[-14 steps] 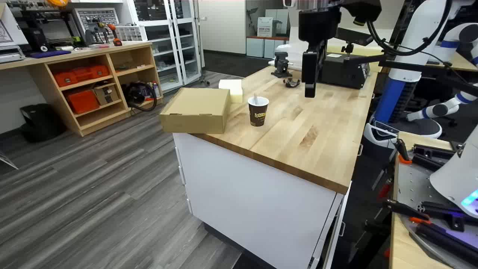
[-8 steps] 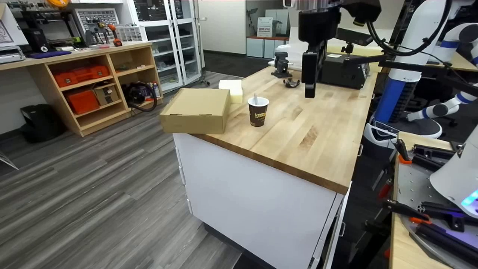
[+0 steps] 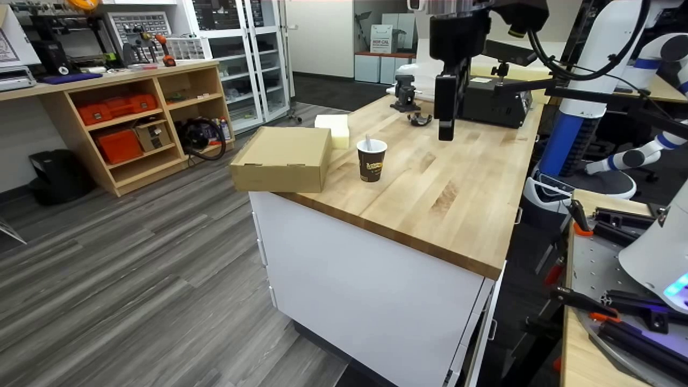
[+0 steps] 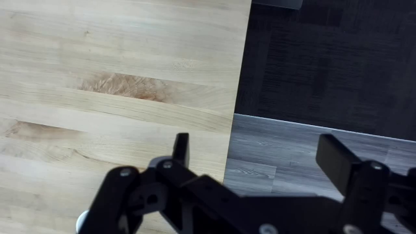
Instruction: Pick up the pen from the cup and put it on the table.
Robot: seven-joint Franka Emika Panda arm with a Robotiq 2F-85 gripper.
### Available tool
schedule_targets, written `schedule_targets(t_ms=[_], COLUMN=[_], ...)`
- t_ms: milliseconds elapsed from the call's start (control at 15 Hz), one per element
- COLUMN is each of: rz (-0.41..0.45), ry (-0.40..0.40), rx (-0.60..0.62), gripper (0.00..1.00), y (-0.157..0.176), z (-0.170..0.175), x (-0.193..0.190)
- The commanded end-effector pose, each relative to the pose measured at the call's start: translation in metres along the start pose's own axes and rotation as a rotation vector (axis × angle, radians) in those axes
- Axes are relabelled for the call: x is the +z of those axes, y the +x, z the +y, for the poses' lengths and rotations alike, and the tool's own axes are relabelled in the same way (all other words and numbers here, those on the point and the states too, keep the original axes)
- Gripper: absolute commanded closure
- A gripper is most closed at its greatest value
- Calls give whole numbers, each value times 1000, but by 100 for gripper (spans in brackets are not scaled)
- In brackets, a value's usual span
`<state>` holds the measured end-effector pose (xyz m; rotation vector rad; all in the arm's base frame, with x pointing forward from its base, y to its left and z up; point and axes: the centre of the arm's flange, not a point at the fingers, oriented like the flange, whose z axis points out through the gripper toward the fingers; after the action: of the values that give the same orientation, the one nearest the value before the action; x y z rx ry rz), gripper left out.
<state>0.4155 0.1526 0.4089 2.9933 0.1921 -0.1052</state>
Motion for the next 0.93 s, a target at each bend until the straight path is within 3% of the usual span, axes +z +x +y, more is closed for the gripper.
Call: schedule_targets(t_ms=[0, 400, 600, 867], rz=[0, -6, 46, 154], ry=[0, -57, -71, -19], rx=[0, 17, 22, 56], gripper=[0, 0, 0, 0], y=[0, -7, 9, 46], z=[0, 48, 92, 151], x=[0, -11, -22, -38])
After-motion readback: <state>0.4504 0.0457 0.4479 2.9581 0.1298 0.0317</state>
